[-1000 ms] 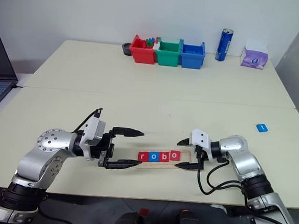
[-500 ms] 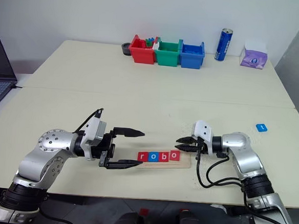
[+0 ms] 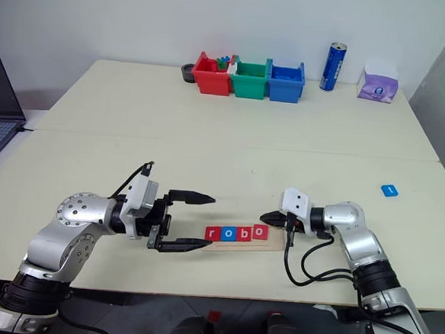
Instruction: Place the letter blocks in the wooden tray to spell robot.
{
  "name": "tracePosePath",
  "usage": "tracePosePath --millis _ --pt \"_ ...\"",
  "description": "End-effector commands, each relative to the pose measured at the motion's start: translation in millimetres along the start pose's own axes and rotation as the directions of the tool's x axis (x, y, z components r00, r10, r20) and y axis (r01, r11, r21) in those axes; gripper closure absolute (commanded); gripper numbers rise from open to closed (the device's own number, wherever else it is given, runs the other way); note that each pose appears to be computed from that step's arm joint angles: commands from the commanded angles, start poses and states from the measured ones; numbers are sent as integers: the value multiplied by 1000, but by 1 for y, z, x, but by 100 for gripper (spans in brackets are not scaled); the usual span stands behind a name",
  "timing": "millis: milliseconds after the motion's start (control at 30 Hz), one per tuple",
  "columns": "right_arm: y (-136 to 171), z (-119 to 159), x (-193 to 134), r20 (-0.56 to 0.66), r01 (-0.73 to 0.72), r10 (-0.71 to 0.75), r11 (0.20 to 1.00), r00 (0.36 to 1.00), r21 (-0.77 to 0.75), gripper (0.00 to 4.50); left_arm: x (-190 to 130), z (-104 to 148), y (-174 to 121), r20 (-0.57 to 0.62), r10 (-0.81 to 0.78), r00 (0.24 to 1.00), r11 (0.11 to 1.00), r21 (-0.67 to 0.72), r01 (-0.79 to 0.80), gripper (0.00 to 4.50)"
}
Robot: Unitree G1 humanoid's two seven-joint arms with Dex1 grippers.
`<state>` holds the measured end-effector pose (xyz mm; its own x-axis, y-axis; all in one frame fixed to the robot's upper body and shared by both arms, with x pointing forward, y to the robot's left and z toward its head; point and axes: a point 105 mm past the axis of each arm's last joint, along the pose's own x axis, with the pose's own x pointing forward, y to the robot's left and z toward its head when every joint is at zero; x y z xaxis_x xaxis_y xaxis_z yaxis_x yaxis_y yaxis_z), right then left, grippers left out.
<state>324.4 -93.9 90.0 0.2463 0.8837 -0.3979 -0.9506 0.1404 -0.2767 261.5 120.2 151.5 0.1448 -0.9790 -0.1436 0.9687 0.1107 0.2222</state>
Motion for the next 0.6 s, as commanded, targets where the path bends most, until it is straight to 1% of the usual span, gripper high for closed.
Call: tracePosePath --millis 33,433,600 --pt "1 11 0 24 -10 11 998 1000 -54 446 0 8 1 6 -1 1000 999 42 1 0" --pt "6 13 0 28 -25 27 997 999 -69 446 0 8 2 3 -4 1000 999 45 4 0" --pt "-1 20 -1 56 13 -9 997 998 -74 446 1 8 2 2 -5 1000 999 45 5 0"
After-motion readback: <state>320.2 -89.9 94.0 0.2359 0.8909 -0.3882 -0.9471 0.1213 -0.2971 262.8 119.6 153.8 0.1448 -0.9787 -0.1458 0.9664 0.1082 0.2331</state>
